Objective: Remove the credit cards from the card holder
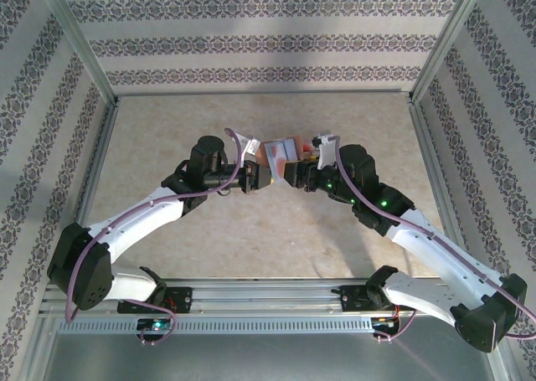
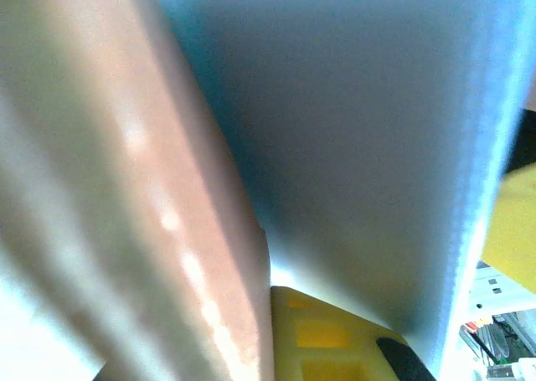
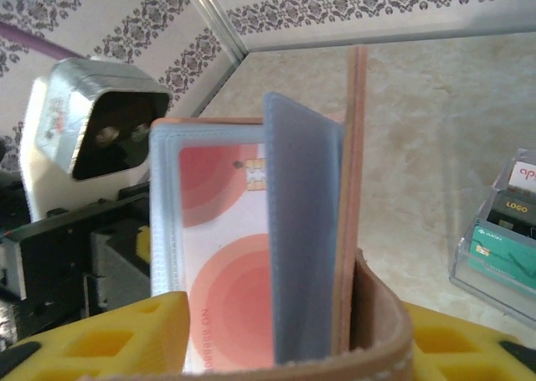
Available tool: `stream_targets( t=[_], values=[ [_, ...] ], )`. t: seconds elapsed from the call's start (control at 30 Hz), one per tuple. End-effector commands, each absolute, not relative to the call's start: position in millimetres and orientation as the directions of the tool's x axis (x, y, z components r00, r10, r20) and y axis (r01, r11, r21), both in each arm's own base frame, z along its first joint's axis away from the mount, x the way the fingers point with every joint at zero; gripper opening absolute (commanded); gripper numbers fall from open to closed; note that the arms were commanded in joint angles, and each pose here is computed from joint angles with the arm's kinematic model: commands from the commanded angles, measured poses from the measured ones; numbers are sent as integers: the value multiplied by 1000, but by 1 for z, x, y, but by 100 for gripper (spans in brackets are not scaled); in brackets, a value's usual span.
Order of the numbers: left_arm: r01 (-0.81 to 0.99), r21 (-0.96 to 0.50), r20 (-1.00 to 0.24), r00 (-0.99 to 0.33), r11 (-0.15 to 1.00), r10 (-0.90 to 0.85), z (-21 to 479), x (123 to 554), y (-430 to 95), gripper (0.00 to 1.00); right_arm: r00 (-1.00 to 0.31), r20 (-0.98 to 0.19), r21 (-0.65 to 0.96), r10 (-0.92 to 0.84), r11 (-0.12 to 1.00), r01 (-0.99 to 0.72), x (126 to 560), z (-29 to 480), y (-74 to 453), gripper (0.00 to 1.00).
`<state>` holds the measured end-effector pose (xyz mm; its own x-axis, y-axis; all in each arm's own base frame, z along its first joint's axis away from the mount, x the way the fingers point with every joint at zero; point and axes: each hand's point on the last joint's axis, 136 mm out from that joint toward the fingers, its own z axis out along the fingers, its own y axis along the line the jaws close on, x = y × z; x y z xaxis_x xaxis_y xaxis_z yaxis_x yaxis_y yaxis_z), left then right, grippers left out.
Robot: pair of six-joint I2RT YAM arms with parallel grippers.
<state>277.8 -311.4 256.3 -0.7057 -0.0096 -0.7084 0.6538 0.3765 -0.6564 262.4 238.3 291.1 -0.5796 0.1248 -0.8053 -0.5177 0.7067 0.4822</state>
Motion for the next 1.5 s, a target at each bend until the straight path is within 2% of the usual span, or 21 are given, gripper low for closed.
stream_targets(
  t=[0.0, 0.17, 0.27, 0.4, 0.47, 0.67, 1.03, 1.27, 1.47],
  values=[
    [747, -600, -784, -620, 287, -28, 296, 264, -317, 10, -578, -802, 488, 149, 722, -491, 267, 287, 232, 50],
    [756, -593, -791, -611, 279, -25, 300, 261, -316, 10, -588, -793, 496, 158, 728, -473, 270, 283, 229, 39],
    [754, -593, -790, -613, 282, -23, 301, 261, -316, 11, -589, -793, 498, 157, 724, -478, 270, 285, 230, 25],
    [743, -594, -784, -620, 308, -18, 296, 261, -313, 21, -583, -795, 501, 168, 725, -473, 271, 288, 228, 5],
    [732, -596, -778, -628, 329, -12, 291, 261, -311, 24, -580, -795, 504, 179, 728, -466, 271, 289, 225, 0],
    [694, -615, -750, -661, 374, -7, 275, 258, -303, 43, -582, -782, 534, 224, 722, -440, 272, 294, 221, 0],
    [596, -644, -702, -710, 479, -60, 248, 260, -281, 55, -632, -731, 601, 255, 679, -421, 267, 284, 234, 0],
    [570, -677, -688, -715, 465, -124, 249, 260, -273, 69, -636, -724, 613, 266, 671, -418, 264, 283, 234, 0],
    [521, -671, -678, -718, 528, -154, 242, 260, -254, 84, -653, -706, 630, 272, 663, -405, 258, 277, 237, 0]
  ],
)
